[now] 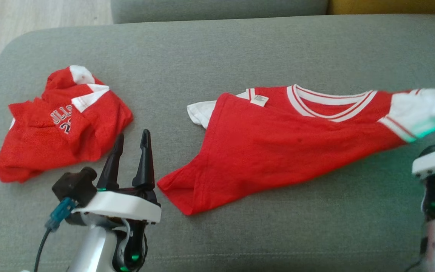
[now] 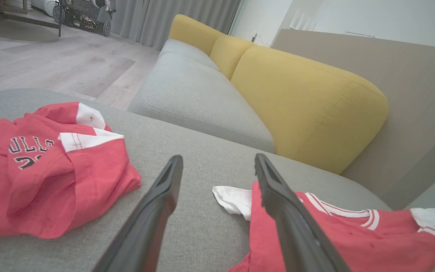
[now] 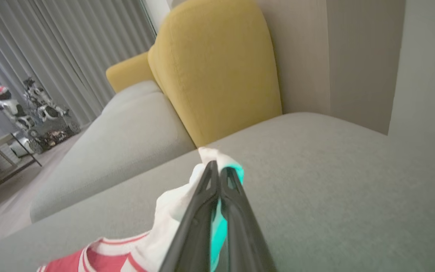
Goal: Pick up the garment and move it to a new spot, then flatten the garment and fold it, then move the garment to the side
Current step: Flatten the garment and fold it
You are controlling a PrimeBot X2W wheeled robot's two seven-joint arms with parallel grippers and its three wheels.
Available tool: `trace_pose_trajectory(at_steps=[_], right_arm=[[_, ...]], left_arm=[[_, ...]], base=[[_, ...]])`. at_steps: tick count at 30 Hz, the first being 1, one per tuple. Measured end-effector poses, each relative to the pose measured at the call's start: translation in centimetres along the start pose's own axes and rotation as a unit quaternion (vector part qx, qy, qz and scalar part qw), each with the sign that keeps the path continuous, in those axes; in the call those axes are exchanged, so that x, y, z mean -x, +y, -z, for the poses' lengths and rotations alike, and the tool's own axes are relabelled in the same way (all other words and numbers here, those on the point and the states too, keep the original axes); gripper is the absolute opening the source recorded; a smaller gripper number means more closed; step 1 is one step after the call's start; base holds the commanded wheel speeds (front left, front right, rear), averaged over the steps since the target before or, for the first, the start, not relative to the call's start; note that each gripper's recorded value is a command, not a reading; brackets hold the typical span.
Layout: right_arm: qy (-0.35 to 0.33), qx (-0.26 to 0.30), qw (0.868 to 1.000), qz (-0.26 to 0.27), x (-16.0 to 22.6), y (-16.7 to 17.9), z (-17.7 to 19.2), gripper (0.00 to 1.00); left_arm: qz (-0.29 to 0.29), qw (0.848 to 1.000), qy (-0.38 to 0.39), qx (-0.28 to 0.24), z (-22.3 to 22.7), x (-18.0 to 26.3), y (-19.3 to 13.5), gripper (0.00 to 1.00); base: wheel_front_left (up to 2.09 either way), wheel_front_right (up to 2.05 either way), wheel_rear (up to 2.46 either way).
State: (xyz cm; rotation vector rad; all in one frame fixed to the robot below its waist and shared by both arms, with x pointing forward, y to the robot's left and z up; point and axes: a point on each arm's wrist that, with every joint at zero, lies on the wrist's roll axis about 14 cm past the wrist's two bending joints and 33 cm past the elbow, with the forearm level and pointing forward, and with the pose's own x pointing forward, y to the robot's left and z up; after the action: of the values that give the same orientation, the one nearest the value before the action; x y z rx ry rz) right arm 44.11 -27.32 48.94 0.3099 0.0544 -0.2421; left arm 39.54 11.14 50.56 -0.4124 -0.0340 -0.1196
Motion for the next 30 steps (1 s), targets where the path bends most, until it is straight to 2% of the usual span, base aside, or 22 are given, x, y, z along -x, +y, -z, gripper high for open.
trace_pose_trajectory(at_steps=[1,2,5,10,13,20,27,30], right_arm=[[0.013,0.006,1.000,0.001,0.4,-0.1,0.5,0.93],[0.028,0.013,1.000,0.001,0.8,-0.2,1.0,1.00],[0.032,0.035,0.999,-0.022,2.1,0.8,1.2,1.00],[-0.035,0.084,0.989,-0.113,3.7,6.6,-1.8,1.00],[-0.055,0.105,0.982,-0.146,5.2,8.5,-2.2,1.00],[-0.011,0.113,0.974,-0.196,8.1,10.8,1.6,1.00],[0.012,0.125,0.967,-0.220,7.6,12.3,3.5,1.00],[0.031,0.140,0.961,-0.238,6.9,13.3,4.6,1.00]], left_arm=[[0.002,1.000,0.000,0.000,0.0,-0.1,-0.1,1.00],[0.003,1.000,0.000,0.000,0.0,-0.1,-0.2,1.00],[0.007,1.000,-0.005,0.000,-0.3,0.0,-0.4,1.00],[0.008,1.000,-0.020,-0.002,-1.4,0.2,-0.6,1.00],[0.010,1.000,-0.026,-0.002,-1.8,0.5,-0.8,1.00],[0.009,1.000,0.008,-0.002,0.4,2.1,-0.9,1.00],[-0.006,1.000,0.022,-0.001,1.3,2.3,0.0,1.00],[-0.013,1.000,0.026,-0.002,1.6,2.2,0.6,1.00]], base=[[0.00,0.00,0.00],[0.00,0.00,0.00],[0.00,0.00,0.00],[0.00,0.00,0.00],[0.00,0.00,0.00],[0.00,0.00,0.00],[0.00,0.00,0.00],[0.00,0.00,0.00]])
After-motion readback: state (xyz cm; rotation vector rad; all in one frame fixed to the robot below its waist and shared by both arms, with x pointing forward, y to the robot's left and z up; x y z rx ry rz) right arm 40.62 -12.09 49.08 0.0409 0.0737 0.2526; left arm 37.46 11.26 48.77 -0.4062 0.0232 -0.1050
